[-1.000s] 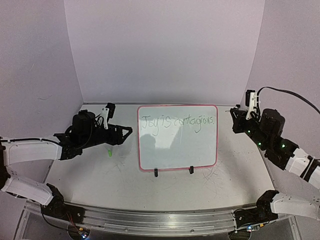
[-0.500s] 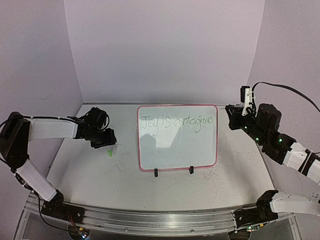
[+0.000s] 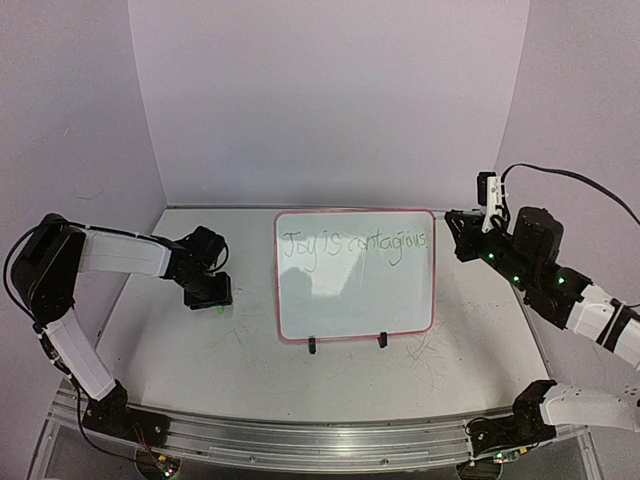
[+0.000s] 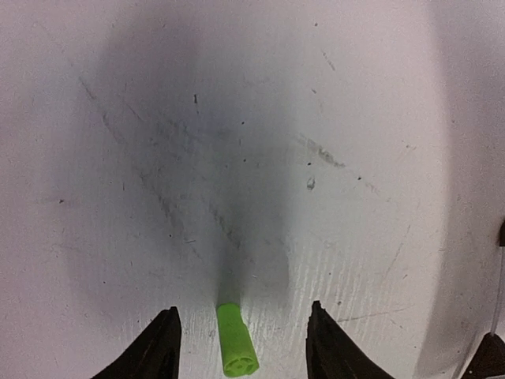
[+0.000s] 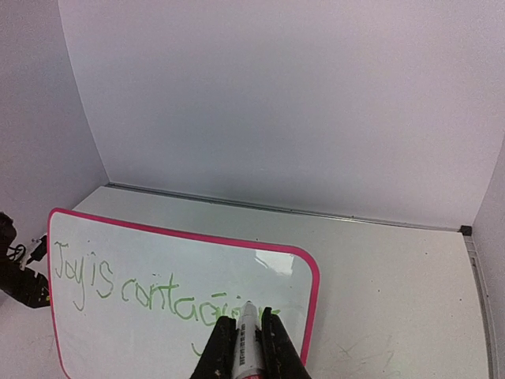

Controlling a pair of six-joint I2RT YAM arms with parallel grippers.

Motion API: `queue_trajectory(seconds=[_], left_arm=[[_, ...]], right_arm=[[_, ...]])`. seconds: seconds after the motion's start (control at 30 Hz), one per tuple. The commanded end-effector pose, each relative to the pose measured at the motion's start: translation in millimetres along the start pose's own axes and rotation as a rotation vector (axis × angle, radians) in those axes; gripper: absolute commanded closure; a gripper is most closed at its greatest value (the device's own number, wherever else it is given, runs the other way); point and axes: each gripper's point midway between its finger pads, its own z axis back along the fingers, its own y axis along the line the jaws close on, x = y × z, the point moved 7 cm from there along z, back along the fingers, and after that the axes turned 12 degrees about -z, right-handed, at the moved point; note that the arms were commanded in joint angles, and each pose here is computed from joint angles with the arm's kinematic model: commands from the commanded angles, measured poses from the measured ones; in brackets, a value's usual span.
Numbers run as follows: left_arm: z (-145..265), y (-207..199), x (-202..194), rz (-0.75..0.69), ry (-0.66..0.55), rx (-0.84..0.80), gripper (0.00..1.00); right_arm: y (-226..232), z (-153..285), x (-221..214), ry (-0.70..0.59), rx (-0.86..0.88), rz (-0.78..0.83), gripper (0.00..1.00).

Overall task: Write a sentence on the whiteboard
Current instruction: Pick up the pen cap from the center of the board.

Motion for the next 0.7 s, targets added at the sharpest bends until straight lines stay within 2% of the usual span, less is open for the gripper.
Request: queue_trajectory(seconds=[0.0,0.17,0.27,0.43,0.57,0.67], left_arm=[[-12.4,0.8,-0.6,-0.022,0.048,0.053,0.5],[-19.4,1.9,1.2,-0.04,0.053,0.082,0.58],[-19.3,0.6,3.2,-0.047,0.046,0.088,0.67],[0.2,-5.7,12.6,-0.051,-0.007,0.057,0.98],[53.0,-8.9,39.5,-0.068,-0.133,0.04,1.0],[129.3,-25.5,77.3,-0.127,-0.333,-0.094,1.0]], right_arm=[[10.8,2.7,22.0,-0.07,0.057,-0.006,1.0],[10.0,7.3,21.8,-0.078,0.06,-0.005,1.0],[9.4,7.6,20.2,-0.073,0.058,-0.007,1.0],[10.4,5.6,23.5,-0.067,0.054,-0.014,1.0],[13.3,1.3,30.5,-0.064,0.051,-0.018,1.0],[23.2,-5.1,35.8,-0.04,0.111,-0.029,1.0]])
